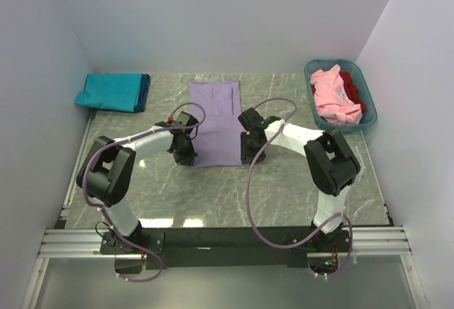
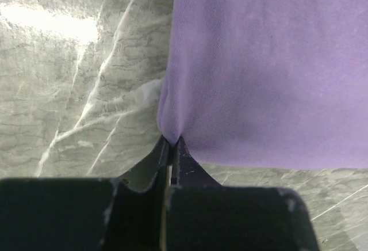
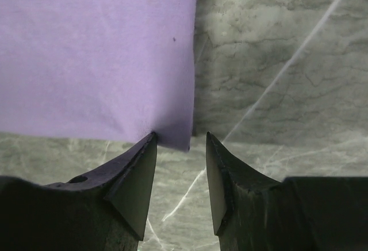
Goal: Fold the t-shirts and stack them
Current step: Fold the tshirt
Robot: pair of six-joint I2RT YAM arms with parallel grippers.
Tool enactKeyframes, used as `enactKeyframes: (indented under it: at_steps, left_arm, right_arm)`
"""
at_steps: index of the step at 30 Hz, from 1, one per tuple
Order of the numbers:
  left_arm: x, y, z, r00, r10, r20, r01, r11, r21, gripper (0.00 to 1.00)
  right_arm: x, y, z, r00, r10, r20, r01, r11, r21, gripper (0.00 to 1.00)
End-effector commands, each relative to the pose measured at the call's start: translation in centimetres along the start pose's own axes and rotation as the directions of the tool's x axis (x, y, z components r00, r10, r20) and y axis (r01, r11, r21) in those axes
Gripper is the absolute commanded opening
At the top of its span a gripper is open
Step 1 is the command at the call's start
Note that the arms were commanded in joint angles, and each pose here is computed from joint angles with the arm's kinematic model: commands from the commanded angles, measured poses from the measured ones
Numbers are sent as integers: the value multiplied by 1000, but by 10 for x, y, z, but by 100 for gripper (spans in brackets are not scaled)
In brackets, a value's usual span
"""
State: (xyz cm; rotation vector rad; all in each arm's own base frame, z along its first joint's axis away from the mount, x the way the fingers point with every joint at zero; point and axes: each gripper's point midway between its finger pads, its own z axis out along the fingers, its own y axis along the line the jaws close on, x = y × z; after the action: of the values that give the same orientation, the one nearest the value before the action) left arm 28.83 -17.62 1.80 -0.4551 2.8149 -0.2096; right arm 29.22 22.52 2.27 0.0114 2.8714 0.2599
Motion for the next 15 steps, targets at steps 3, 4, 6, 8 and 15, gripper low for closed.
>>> enactKeyframes:
  at_steps: [3, 4, 6, 8, 15]
  left_arm:
    - [26, 19, 4, 997, 25, -77, -29, 998, -51, 1]
    - [27, 19, 5, 997, 23, -78, -27, 998, -50, 1]
    - [28, 19, 6, 996, 25, -86, -29, 998, -49, 1]
    - [29, 19, 7, 996, 29, -90, -33, 998, -46, 1]
    - [28, 19, 5, 996, 29, -86, -33, 998, -46, 1]
  right_arm:
    - [11, -2, 7, 999, 8, -54, -4, 998, 60, 47]
    - [14, -4, 10, 998, 16, -65, -11, 997, 71, 47]
    - [19, -7, 17, 996, 18, -87, -11, 996, 88, 46]
    - [21, -9, 20, 994, 26, -104, -15, 994, 104, 44]
    - [30, -13, 33, 986, 28, -162, -5, 990, 140, 27]
